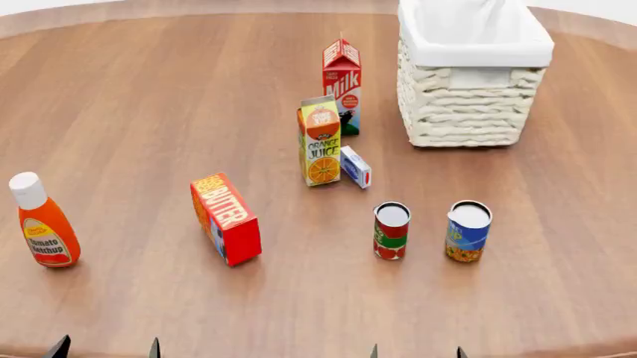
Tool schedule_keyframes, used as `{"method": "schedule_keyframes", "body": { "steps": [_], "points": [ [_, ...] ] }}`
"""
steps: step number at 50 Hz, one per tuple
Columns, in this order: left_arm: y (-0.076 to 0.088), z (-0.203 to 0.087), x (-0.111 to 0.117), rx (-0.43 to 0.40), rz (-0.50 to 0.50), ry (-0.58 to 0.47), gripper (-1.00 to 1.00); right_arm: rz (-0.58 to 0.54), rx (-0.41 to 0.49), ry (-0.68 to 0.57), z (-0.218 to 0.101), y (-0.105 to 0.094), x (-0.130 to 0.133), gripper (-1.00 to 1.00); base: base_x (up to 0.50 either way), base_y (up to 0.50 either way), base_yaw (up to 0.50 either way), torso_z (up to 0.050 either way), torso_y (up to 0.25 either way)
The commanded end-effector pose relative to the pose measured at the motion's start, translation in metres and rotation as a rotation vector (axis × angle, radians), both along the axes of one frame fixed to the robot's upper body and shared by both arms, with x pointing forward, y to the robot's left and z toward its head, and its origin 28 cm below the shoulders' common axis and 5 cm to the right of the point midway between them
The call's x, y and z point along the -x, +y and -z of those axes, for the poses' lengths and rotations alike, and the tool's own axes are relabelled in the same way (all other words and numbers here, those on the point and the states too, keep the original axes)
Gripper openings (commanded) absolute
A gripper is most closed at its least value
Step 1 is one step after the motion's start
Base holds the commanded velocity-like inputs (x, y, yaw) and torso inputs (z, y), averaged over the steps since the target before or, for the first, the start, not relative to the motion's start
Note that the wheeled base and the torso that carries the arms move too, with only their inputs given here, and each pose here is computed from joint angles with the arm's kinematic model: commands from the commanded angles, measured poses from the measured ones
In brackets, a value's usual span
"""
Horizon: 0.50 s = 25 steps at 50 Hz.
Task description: Pick up the alphabet soup, and put it in the basket.
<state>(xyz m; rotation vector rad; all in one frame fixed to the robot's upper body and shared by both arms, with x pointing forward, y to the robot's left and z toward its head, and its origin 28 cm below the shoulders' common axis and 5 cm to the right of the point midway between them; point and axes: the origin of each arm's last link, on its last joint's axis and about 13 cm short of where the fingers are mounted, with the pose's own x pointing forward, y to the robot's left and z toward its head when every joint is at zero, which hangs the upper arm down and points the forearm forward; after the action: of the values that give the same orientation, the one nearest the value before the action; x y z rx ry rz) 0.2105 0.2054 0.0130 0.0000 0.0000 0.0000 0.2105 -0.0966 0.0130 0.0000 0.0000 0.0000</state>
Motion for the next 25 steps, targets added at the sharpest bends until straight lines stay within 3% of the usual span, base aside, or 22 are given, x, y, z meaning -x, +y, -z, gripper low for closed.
{"method": "schedule_keyframes", "body": {
  "steps": [1, 10, 11, 12, 25],
  "points": [
    [-0.002, 0.002, -0.001, -0.009, 0.031, 0.000, 1.00, 0.048, 0.012, -0.020, -0.006, -0.006, 0.001, 1.00, 0.00, 0.00, 0.00, 0.000, 0.000],
    [0.001, 0.003, -0.003, -0.027, 0.015, -0.031, 1.00, 0.073, 0.031, -0.053, -0.008, -0.008, 0.005, 1.00, 0.00, 0.00, 0.00, 0.000, 0.000],
    [0.021, -0.014, 0.024, 0.035, -0.102, -0.201, 1.00, 0.123, -0.012, -0.119, -0.018, -0.018, 0.012, 1.00, 0.00, 0.00, 0.00, 0.000, 0.000],
    [0.020, -0.024, 0.024, 0.033, -0.098, -0.274, 1.00, 0.121, -0.010, -0.117, -0.018, -0.018, 0.012, 1.00, 0.00, 0.00, 0.00, 0.000, 0.000],
    [0.020, -0.024, 0.023, 0.036, -0.107, -0.282, 1.00, 0.127, -0.001, -0.112, -0.016, -0.018, 0.010, 1.00, 0.00, 0.00, 0.00, 0.000, 0.000]
  ]
}}
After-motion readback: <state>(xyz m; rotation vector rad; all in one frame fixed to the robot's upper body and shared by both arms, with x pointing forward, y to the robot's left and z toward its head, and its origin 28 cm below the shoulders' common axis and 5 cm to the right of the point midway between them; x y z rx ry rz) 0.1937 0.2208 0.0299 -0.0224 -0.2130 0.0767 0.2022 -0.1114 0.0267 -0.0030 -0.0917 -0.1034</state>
